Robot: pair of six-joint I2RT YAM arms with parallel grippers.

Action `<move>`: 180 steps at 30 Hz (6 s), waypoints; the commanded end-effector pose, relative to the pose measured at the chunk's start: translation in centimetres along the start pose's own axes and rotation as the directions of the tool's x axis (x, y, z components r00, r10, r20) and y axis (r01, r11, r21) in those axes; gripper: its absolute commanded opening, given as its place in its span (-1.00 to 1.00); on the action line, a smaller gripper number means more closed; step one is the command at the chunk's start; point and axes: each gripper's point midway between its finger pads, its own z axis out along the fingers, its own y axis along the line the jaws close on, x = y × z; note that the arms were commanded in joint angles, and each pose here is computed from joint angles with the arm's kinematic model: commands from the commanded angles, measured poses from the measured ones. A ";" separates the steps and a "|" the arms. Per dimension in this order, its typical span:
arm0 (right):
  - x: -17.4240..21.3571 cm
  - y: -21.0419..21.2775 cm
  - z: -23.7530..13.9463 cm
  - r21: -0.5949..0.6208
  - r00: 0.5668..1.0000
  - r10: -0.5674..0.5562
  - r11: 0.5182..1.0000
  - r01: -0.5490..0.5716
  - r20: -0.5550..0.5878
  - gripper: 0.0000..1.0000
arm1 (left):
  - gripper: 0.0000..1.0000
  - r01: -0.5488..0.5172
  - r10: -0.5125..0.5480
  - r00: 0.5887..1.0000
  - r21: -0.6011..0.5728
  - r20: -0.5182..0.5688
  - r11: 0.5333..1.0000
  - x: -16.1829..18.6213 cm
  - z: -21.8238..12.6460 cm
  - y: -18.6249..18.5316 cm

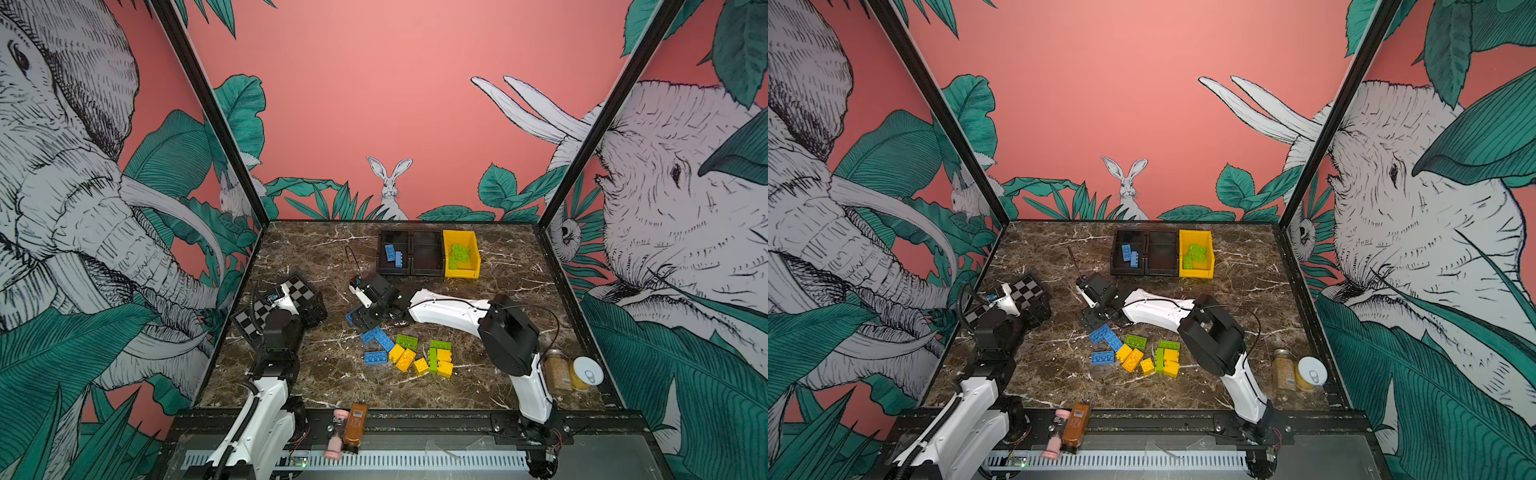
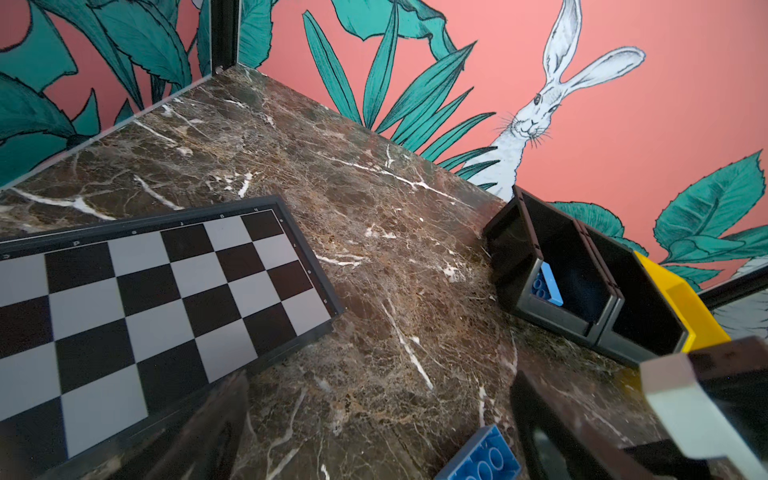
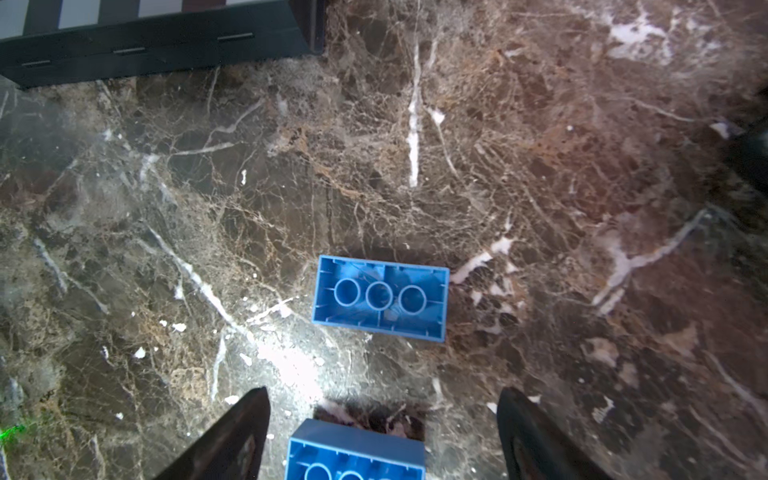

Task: Sort the legos into containers by color
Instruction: 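Grasp a blue brick with the right gripper while the left arm shifts, then carry the blue brick with the right gripper and release it into the black bin, then move the right gripper back to the pile and grasp a yellow brick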

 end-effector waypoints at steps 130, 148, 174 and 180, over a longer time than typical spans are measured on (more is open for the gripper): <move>16.8 -12.0 -16.8 0.203 0.870 0.492 0.851 -0.484 0.012 -0.10 | 0.98 -0.243 0.276 0.961 0.391 -0.029 0.888 2.1 0.0 -9.7; 21.5 -7.9 -13.4 0.187 0.875 0.465 0.879 -0.438 -0.133 0.05 | 0.98 -0.259 0.296 0.954 0.375 -0.044 0.890 2.9 0.6 -9.5; 19.8 -13.8 -17.8 0.389 0.886 0.463 0.820 -0.419 -0.021 0.31 | 0.98 -0.270 0.300 0.953 0.348 -0.034 0.898 2.6 0.3 -9.1; 19.2 -13.1 -18.0 0.357 0.909 0.409 0.863 -0.358 -0.077 0.51 | 0.98 -0.272 0.301 0.953 0.342 -0.035 0.899 2.6 0.4 -9.0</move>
